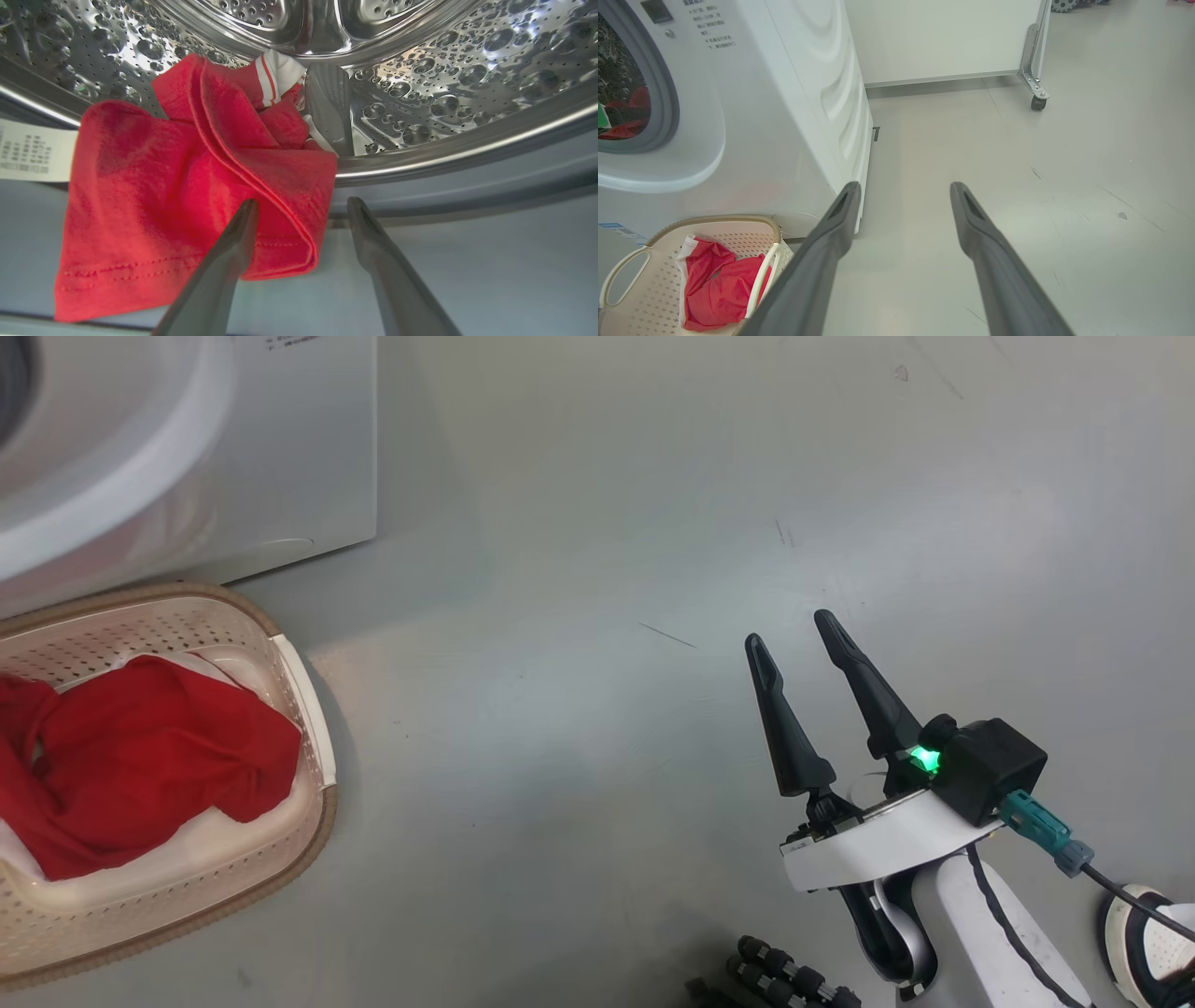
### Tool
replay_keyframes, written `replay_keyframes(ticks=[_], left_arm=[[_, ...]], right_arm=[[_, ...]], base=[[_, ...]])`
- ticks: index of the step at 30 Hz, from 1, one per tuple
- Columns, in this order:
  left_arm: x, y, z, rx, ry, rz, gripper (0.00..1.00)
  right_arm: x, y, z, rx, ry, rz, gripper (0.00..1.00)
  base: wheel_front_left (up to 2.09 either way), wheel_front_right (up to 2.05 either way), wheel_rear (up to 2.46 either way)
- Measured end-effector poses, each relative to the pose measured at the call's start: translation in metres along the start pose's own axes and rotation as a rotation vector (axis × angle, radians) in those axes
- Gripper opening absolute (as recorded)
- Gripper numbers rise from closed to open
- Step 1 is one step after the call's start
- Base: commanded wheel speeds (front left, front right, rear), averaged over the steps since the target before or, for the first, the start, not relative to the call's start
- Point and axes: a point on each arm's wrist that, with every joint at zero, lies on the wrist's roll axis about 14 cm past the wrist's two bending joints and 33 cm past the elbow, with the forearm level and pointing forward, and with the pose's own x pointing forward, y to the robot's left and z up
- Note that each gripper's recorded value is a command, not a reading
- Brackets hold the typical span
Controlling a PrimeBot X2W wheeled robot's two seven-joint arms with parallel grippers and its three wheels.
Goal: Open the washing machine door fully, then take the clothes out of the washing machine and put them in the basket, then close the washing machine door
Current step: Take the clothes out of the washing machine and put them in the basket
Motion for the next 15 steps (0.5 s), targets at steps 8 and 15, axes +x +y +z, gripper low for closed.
replay_keyframes(ticks=[8, 15], left_arm=[[0.011, 0.001, -0.003, -0.011, 0.034, 0.014, 1.0], [0.022, 0.0, -0.003, -0.007, 0.042, 0.016, 1.0]], right_arm=[[0.002, 0.001, -0.002, 0.003, 0.006, -0.002, 1.0], [0.006, 0.0, -0.003, -0.004, 0.01, -0.004, 1.0]], base=[[0.0, 0.0, 0.0], [0.0, 0.0, 0.0]])
